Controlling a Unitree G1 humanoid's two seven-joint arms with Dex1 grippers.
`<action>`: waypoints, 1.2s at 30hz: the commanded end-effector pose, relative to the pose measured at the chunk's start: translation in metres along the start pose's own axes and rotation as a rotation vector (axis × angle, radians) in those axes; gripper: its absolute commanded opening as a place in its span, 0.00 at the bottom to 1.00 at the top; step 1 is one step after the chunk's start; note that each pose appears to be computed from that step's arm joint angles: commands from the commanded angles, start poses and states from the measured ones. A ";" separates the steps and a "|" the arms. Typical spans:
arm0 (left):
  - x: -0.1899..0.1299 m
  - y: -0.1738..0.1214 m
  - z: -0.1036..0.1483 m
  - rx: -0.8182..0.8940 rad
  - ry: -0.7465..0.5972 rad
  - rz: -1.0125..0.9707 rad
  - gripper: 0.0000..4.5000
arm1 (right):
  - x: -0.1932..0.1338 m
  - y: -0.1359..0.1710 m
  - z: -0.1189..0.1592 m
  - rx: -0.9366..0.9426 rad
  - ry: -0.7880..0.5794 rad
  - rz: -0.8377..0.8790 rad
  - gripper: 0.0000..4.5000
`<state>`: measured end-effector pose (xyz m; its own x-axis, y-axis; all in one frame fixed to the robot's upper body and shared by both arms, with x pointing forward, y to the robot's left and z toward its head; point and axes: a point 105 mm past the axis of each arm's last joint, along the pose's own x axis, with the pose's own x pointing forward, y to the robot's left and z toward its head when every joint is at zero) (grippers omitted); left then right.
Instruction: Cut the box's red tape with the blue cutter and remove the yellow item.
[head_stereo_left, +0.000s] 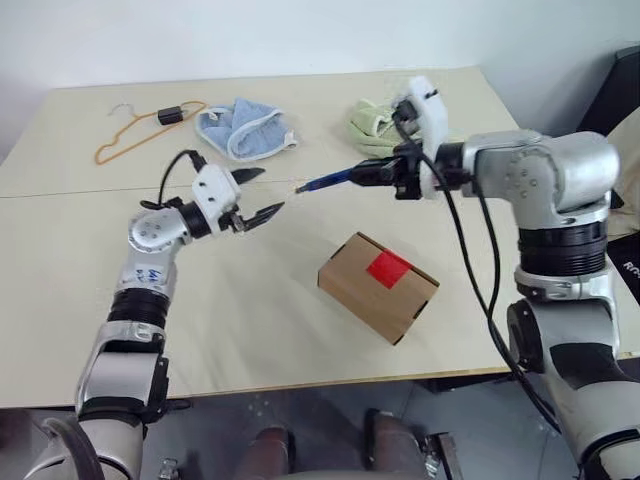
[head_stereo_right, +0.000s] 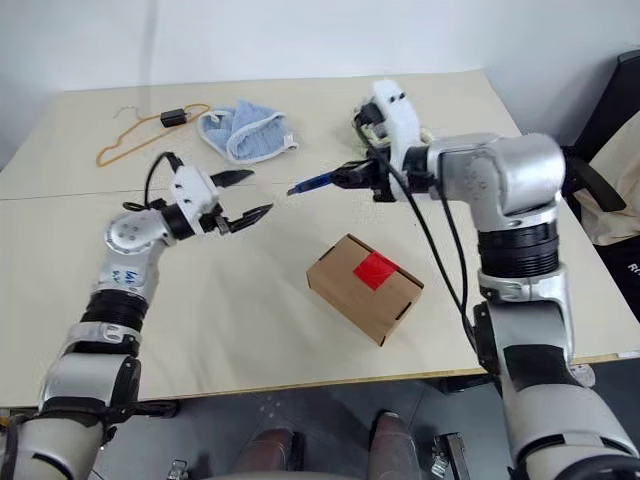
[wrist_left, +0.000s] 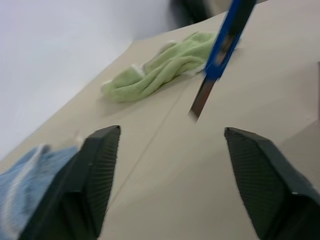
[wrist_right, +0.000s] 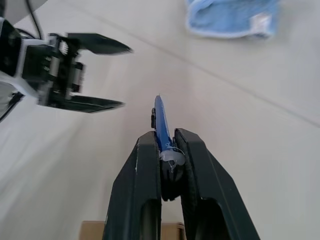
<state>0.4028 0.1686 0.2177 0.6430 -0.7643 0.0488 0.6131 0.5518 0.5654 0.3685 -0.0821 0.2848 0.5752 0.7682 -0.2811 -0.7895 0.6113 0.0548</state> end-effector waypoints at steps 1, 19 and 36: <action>-0.022 0.029 0.015 -0.078 0.020 0.025 0.99 | -0.032 -0.001 0.024 -0.050 -0.099 -0.056 0.03; 0.040 -0.076 0.061 -0.375 0.018 -0.518 0.60 | -0.127 0.001 -0.012 -0.042 -0.126 -0.254 0.03; 0.069 -0.145 0.074 -0.557 0.157 -0.882 0.00 | -0.147 0.028 -0.059 -0.098 -0.036 -0.279 0.03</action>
<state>0.3290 0.0153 0.1936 -0.0726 -0.9426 -0.3260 0.9928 -0.0369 -0.1143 0.2550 -0.1886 0.2663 0.7654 0.5935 -0.2488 -0.6255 0.7770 -0.0710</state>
